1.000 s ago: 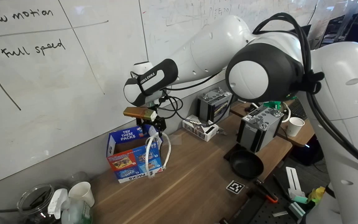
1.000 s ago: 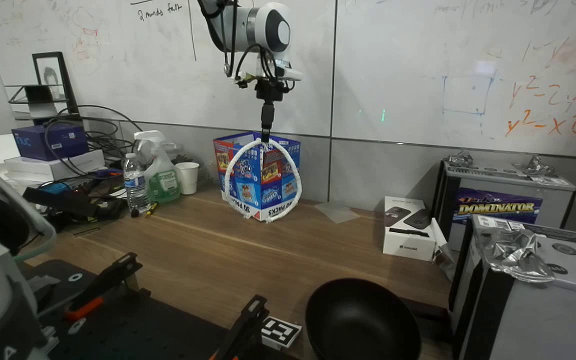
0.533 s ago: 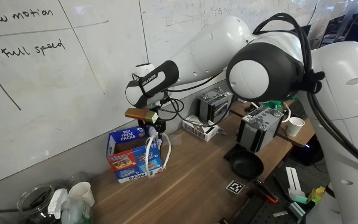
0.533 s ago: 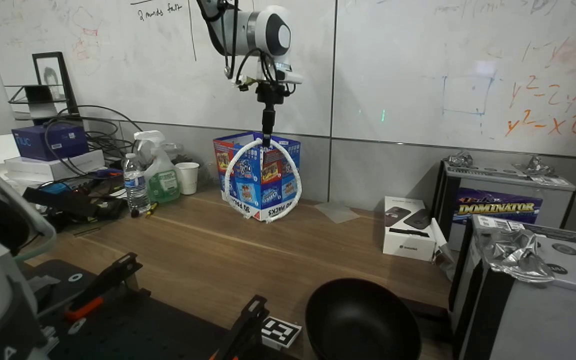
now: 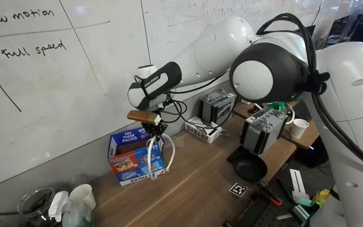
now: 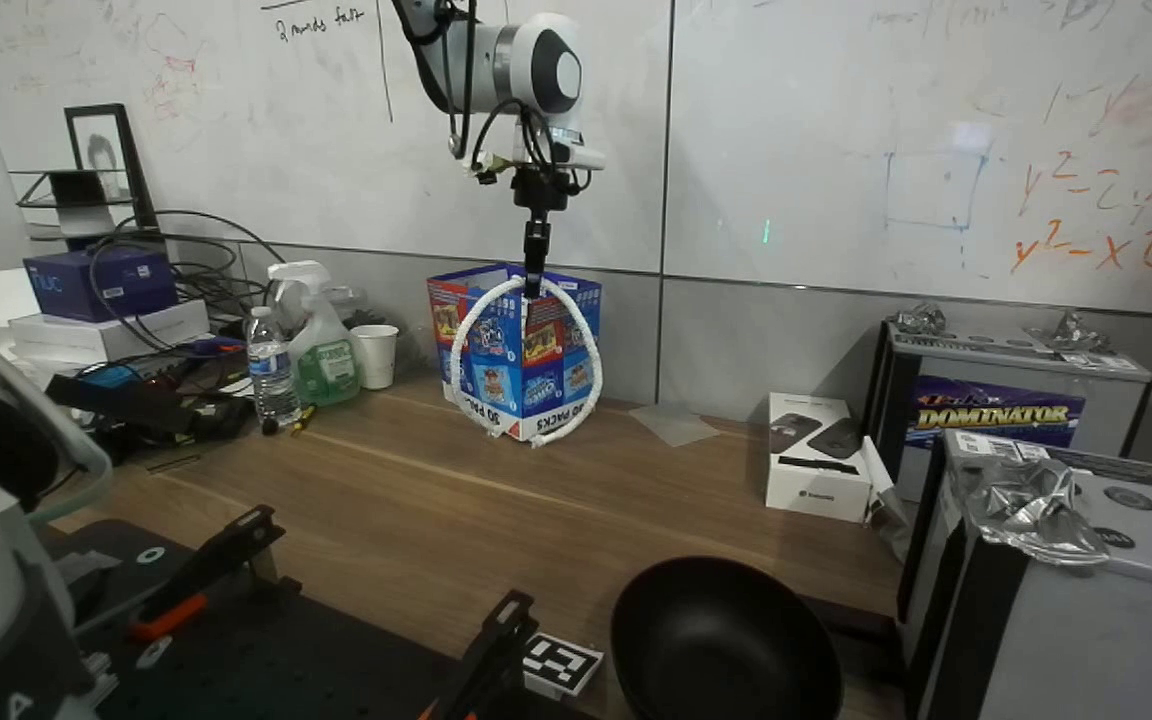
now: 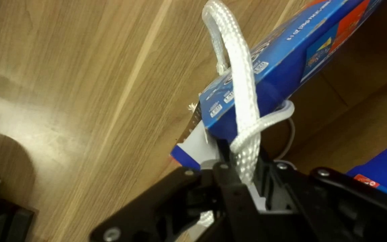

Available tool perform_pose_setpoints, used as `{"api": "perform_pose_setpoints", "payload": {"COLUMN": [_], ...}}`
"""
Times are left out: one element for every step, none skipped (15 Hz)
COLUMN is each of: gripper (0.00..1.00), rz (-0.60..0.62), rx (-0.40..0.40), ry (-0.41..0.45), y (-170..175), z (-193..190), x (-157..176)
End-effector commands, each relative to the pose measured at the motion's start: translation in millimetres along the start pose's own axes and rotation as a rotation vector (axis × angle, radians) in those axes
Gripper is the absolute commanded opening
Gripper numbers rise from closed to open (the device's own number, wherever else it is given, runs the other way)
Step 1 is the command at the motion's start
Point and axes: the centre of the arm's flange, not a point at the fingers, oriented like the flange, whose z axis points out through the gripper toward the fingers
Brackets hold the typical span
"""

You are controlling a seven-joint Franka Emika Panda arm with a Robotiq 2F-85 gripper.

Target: Put the white rope inside the blue box

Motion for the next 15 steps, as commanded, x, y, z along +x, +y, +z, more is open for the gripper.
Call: {"api": "perform_pose_setpoints", "payload": {"gripper": [0.10,0.13,0.15,0.16,0.17,0.16,0.16,0.16,0.15,0.16,0.14,0.16,0.16,0.16,0.16], "rz": [-0.013,-0.018,-0.025,-0.030,-0.037,-0.046,-0.055,-0.064,-0.075,-0.084,-0.096,-0.108,-0.115,-0.121,-0.123], "rx": [0.029,0.035,0.040,0.046,0.055,0.062,0.066,0.073,0.082,0.092,0.103,0.117,0.132,0.143,0.156], "ry": [0.004,0.010,0.016,0.024,0.035,0.051,0.066,0.080,0.097,0.113,0.131,0.149,0.170,0.190,0.206], "y": [7,6,4,1,-2,-6,-9,-11,-14,-16,-18,-20,-22,-23,-25], "z": [-13,-15,-17,-21,-25,-33,-39,-48,-59,-69,-79,-91,-102,-112,-126], "x": [-6,-8,-9,-11,-15,-19,-25,-29,-35,-40,-46,-51,-57,-62,-64]}}
